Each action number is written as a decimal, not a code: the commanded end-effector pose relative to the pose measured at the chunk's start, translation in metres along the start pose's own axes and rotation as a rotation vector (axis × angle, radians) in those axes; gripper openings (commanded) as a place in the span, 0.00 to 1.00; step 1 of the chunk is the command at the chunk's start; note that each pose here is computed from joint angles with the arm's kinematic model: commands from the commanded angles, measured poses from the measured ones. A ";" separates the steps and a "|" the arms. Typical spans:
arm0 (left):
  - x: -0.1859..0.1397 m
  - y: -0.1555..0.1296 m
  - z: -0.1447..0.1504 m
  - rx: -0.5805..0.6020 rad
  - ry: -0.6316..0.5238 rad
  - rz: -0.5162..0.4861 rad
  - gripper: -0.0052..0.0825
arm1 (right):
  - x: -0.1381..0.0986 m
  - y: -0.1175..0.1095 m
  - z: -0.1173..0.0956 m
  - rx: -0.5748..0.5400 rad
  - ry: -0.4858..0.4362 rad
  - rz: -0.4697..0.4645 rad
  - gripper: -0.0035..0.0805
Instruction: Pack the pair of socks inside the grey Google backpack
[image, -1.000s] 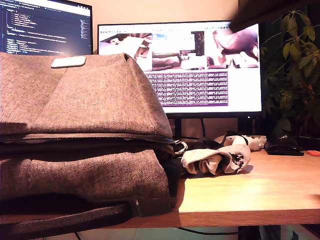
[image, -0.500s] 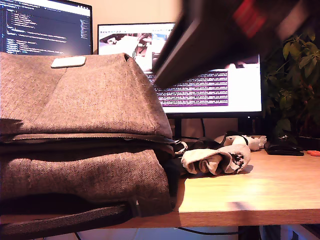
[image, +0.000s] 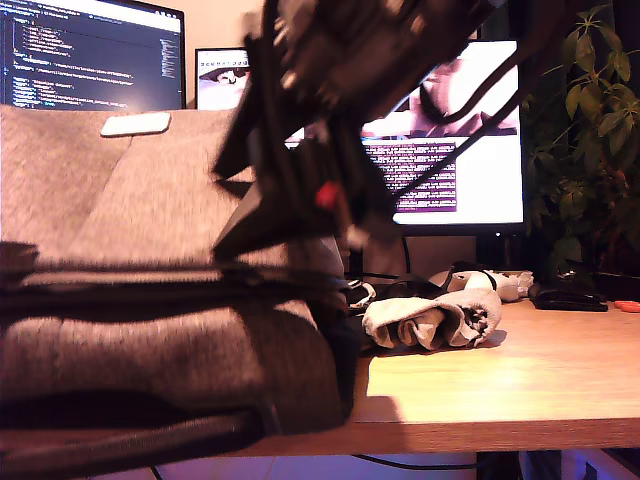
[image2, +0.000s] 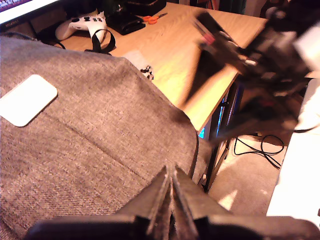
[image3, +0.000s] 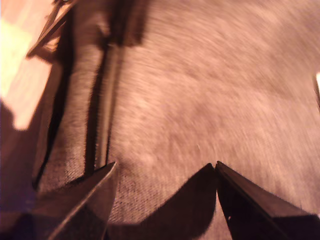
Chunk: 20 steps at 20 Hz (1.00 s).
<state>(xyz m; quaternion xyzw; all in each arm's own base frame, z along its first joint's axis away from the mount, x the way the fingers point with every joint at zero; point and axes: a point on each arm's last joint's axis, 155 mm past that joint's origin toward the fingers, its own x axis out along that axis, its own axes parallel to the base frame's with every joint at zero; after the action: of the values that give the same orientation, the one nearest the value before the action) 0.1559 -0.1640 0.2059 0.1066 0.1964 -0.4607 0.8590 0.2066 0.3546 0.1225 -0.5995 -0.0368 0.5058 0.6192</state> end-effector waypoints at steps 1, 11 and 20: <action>0.000 0.000 0.002 -0.002 -0.004 0.000 0.04 | 0.004 0.016 0.008 -0.031 -0.022 0.045 0.72; 0.000 0.000 0.002 -0.001 -0.004 -0.001 0.04 | 0.018 0.038 0.013 -0.095 0.026 0.068 0.74; 0.000 0.000 0.001 -0.009 0.002 -0.003 0.04 | 0.026 0.001 0.006 -0.109 0.092 -0.103 0.69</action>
<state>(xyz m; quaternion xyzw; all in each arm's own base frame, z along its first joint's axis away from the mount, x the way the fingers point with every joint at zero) 0.1547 -0.1636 0.2039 0.1048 0.2021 -0.4607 0.8579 0.2078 0.3775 0.1047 -0.6479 -0.0604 0.4577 0.6060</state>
